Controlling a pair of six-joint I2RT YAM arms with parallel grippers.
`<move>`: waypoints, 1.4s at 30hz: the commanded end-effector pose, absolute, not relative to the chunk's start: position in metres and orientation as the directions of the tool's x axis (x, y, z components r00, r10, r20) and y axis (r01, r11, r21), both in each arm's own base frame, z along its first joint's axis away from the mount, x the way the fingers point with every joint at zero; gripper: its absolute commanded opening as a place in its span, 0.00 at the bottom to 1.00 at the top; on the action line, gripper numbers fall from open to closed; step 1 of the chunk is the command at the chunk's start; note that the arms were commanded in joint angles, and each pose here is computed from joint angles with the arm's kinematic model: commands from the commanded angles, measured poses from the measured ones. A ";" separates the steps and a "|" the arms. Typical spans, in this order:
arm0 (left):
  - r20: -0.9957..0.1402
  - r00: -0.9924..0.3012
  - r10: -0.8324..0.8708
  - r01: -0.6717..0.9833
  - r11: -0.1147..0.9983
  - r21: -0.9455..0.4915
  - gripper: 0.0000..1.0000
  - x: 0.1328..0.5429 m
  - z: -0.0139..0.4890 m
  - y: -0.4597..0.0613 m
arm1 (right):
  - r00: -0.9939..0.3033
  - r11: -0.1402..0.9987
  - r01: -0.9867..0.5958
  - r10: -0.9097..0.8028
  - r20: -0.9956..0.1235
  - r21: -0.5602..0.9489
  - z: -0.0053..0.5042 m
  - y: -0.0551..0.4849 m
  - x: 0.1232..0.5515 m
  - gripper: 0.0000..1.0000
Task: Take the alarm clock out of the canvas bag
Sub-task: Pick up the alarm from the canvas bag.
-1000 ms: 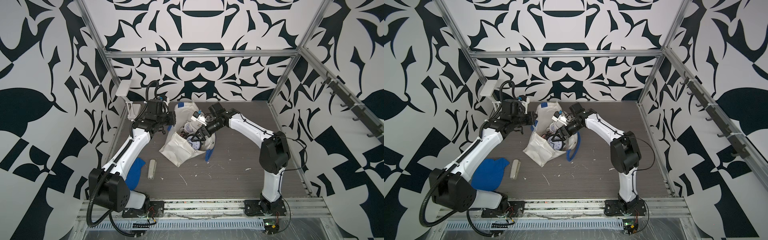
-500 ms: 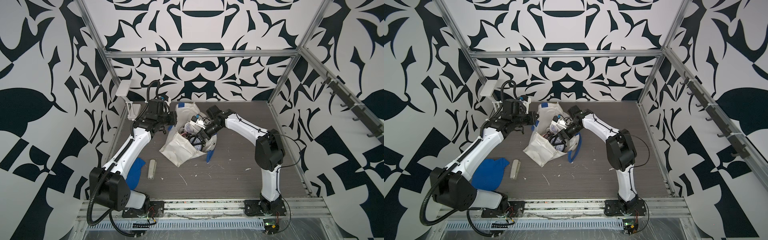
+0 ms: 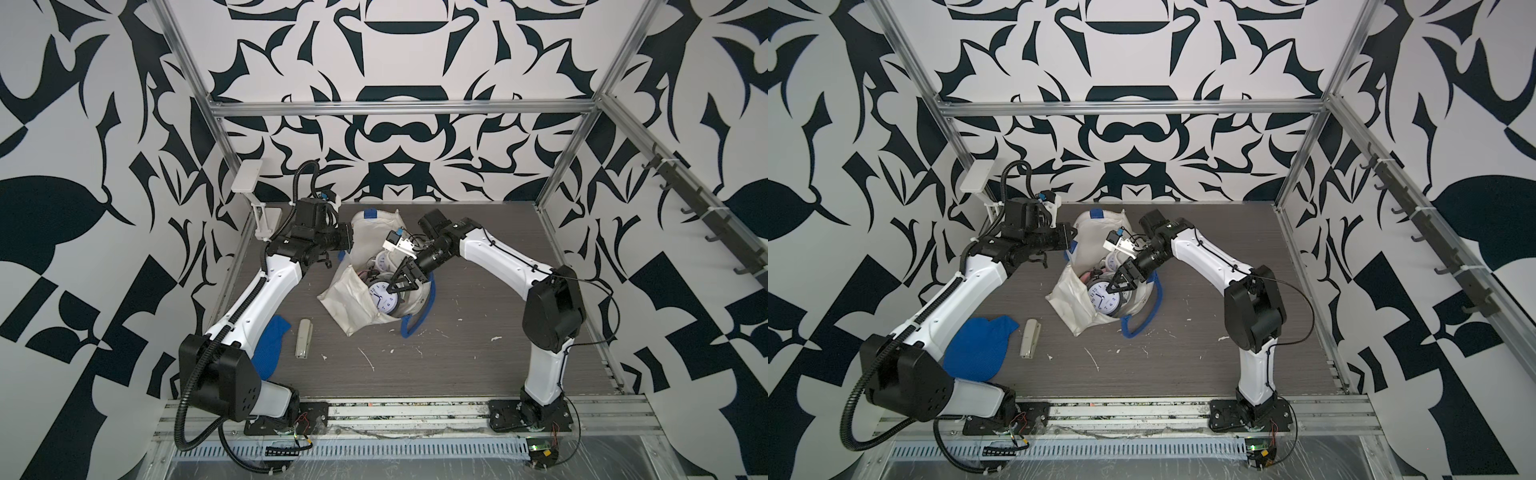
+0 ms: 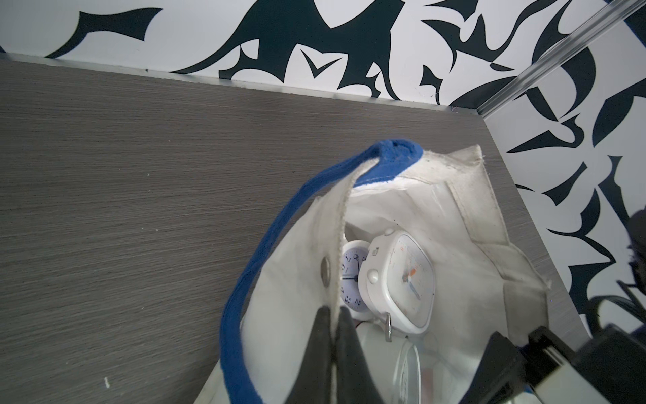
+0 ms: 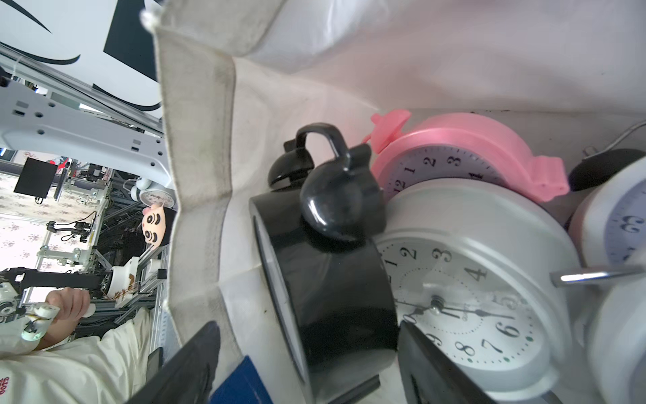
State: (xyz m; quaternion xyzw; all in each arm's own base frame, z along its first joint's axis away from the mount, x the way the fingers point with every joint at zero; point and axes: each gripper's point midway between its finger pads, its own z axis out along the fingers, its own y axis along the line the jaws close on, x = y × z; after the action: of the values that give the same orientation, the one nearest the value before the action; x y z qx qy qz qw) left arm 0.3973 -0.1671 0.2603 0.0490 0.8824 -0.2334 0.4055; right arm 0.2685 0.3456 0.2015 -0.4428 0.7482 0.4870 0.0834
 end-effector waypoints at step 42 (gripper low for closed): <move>-0.724 -0.678 -0.125 0.281 0.867 -0.412 0.00 0.403 0.262 -0.172 | -0.524 -0.022 -0.736 -0.615 -0.590 0.676 0.224 0.377 0.222 0.87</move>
State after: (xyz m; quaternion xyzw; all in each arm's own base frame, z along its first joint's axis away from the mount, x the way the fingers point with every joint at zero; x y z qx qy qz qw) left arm 0.3985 -0.1714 0.2570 0.0496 0.8820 -0.2511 0.3956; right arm 0.2539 0.3749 0.1803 -0.4669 0.7459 0.4698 0.0699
